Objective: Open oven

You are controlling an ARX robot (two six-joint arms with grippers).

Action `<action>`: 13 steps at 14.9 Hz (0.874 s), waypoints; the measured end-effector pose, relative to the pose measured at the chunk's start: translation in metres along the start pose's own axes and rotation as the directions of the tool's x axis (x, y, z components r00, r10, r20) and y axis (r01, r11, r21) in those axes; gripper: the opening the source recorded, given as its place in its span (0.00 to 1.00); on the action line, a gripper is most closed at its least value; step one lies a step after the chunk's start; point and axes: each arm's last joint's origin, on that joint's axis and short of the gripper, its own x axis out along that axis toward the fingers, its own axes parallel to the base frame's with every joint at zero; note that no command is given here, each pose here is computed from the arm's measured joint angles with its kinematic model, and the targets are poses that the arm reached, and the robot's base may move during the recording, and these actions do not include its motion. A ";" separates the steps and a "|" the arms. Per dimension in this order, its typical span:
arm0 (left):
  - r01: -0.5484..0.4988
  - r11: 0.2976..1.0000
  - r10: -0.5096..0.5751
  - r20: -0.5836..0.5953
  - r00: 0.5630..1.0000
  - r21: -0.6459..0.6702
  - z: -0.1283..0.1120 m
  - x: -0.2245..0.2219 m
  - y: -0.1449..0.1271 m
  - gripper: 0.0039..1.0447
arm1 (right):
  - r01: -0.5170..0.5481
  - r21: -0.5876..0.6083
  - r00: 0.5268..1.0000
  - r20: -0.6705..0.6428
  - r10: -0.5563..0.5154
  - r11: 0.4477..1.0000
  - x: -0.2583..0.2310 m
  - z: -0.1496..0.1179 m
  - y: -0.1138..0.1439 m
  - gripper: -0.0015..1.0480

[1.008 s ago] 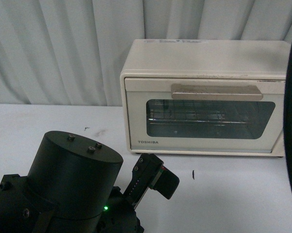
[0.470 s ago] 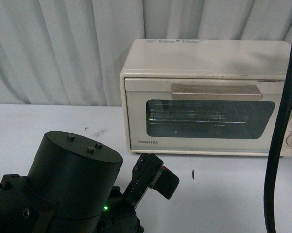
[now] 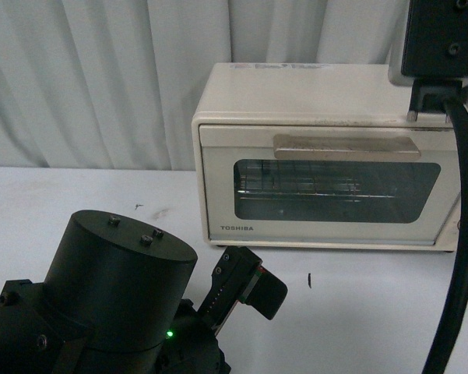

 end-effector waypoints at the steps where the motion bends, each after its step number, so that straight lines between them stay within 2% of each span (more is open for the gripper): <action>1: 0.000 1.000 0.000 0.000 1.000 0.000 0.000 0.000 0.000 0.94 | -0.026 0.003 1.000 0.007 0.026 1.000 0.000 0.000 0.003 0.02; 6: 0.000 1.000 0.000 0.000 1.000 0.000 0.000 0.000 0.000 0.94 | -0.110 0.012 0.993 0.036 0.109 0.994 0.013 0.004 0.014 0.02; 13: 0.000 1.000 0.000 0.000 1.000 0.000 0.000 0.000 0.000 0.94 | -0.137 0.039 0.990 0.049 0.135 0.990 0.033 -0.001 0.014 0.02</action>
